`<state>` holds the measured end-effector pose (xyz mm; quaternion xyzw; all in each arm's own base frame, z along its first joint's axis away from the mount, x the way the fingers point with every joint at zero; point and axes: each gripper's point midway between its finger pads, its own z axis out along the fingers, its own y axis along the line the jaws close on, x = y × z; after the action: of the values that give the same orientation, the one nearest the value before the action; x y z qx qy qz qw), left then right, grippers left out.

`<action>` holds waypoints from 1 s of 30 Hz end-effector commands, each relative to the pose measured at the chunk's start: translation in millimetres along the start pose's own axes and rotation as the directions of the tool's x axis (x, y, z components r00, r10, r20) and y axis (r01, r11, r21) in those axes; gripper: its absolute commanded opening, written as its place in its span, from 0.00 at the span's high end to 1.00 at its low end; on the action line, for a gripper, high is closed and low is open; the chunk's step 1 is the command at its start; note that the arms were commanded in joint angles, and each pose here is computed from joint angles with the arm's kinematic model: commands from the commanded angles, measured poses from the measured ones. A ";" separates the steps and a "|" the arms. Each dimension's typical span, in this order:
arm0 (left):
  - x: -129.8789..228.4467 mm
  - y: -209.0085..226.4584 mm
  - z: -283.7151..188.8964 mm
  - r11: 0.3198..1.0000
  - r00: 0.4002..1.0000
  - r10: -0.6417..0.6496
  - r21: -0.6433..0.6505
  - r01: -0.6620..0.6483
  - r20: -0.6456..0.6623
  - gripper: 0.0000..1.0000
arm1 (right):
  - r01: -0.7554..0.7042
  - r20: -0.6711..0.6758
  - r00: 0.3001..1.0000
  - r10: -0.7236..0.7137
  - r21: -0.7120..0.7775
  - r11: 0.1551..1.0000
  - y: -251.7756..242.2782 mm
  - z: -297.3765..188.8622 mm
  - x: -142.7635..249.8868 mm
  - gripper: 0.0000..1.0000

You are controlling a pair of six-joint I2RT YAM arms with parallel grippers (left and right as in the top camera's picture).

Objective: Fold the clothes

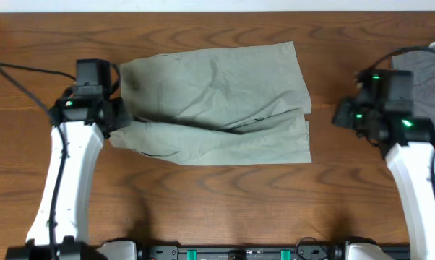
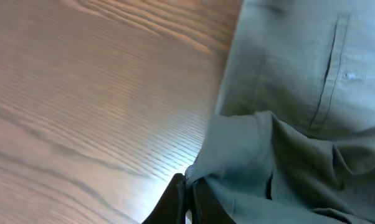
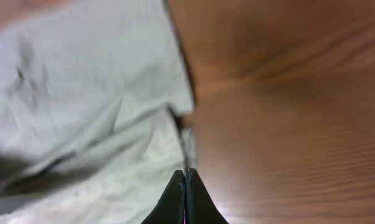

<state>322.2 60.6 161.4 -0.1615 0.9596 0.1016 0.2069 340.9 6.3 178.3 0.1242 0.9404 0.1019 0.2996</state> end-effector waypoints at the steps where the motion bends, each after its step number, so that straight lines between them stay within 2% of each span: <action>1: -11.2 13.2 -17.8 0.999 0.997 -0.036 -0.012 0.037 0.064 0.94 | -0.008 0.074 0.997 0.010 -0.024 1.000 -0.1 -20.4 -12.1 0.99; 5: -12.5 13.6 -20.1 0.999 0.996 -0.039 -0.009 0.039 0.074 0.93 | 0.018 0.032 0.999 -0.016 -0.069 0.997 6.8 -20.0 -2.5 0.97; 9: -12.0 13.1 -17.6 0.999 0.997 -0.037 -0.011 0.038 0.067 0.92 | 0.007 -0.125 0.992 -0.019 -0.100 0.995 10.6 1.9 26.5 0.95; 11: -11.8 13.0 -17.2 0.999 0.997 -0.036 -0.011 0.037 0.065 0.92 | 0.004 -0.211 0.977 -0.035 -0.148 0.989 17.9 17.4 43.4 0.86; 13: -11.9 13.1 -17.3 0.999 0.997 -0.036 -0.011 0.037 0.066 0.92 | -0.002 -0.299 0.953 -0.060 -0.203 0.979 25.7 33.1 63.1 0.72; 17: -11.8 13.0 -17.3 0.999 0.997 -0.036 -0.011 0.037 0.065 0.92 | -0.043 -0.462 0.885 -0.064 -0.217 0.975 26.5 64.7 103.0 0.62; 22: -11.9 13.0 -17.3 0.999 0.997 -0.037 -0.011 0.037 0.066 0.91 | -0.051 -0.575 0.814 -0.080 -0.209 0.977 26.4 95.3 134.4 0.59; 26: -11.8 13.0 -17.3 0.999 0.997 -0.036 -0.011 0.037 0.065 0.92 | -0.053 -0.607 0.790 -0.090 -0.213 0.976 27.9 112.5 146.4 0.57; 29: -11.7 13.0 -17.2 0.999 0.997 -0.036 -0.011 0.037 0.065 0.92 | -0.046 -0.607 0.788 -0.100 -0.221 0.974 29.9 120.4 149.1 0.60; 30: -11.8 13.0 -17.3 0.999 0.997 -0.036 -0.011 0.037 0.065 0.92 | -0.047 -0.606 0.789 -0.103 -0.226 0.973 31.2 121.5 149.1 0.64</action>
<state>318.2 67.1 176.5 -0.1735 0.9522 0.1015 0.2300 301.4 85.3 11.8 0.0485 0.9730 0.2258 -0.0036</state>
